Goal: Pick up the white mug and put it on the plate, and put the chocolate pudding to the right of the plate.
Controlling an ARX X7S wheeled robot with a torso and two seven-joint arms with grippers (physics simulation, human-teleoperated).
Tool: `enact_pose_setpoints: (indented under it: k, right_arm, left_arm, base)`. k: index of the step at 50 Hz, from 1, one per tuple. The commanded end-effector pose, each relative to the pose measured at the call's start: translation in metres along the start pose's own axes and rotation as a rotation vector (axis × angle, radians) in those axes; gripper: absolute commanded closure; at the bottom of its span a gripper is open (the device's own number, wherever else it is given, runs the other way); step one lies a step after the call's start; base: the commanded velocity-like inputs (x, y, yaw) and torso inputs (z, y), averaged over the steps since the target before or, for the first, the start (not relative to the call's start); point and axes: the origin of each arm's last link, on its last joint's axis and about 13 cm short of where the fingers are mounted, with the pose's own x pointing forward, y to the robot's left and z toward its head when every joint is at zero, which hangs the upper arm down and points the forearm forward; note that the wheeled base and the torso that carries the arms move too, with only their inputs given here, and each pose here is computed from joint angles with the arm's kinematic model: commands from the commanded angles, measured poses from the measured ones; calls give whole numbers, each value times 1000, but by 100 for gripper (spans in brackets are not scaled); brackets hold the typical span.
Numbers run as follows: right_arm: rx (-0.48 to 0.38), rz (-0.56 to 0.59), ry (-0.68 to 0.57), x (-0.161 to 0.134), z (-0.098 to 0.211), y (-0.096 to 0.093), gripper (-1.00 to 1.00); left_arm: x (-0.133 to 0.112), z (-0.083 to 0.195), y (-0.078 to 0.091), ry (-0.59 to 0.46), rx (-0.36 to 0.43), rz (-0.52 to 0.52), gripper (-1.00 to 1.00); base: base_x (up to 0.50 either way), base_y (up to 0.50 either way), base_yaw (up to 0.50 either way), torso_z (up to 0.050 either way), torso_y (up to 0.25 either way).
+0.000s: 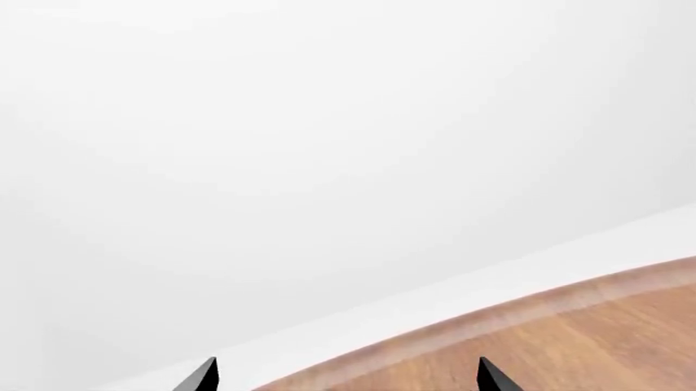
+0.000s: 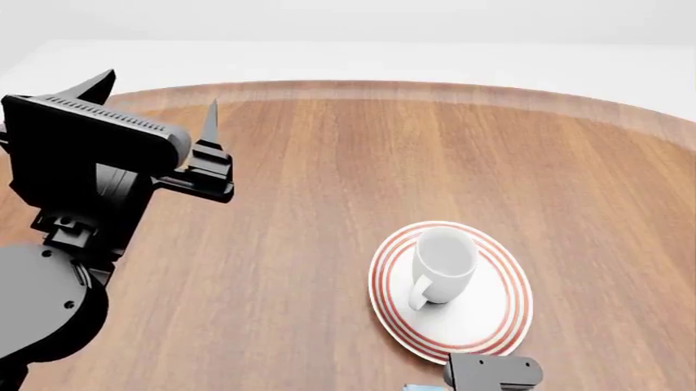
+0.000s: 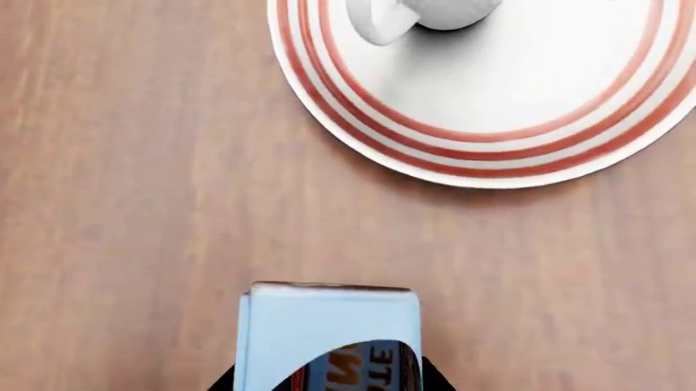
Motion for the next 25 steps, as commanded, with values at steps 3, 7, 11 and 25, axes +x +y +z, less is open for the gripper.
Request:
enact_pose_setpoints:
  k: [3, 7, 11, 25]
  right_arm:
    - [-47, 49, -52, 3, -1, 6, 100]
    - [-66, 21, -74, 4, -1, 6, 100]
    - [-68, 14, -80, 4, 0, 5, 100]
    - [-58, 33, -164, -22, 12, -1, 100]
  left_arm:
    - [3, 4, -2, -33, -11, -16, -100]
    - [3, 5, -2, -33, -12, -18, -100]
    - [3, 4, -2, -32, -11, -18, -100]
    - [3, 4, -1, -31, -12, -16, -100]
  base:
    - [4, 0, 2, 0, 0]
    - [0, 0, 0, 0, 0]
    - [0, 0, 0, 0, 0]
    - [0, 0, 0, 0, 0]
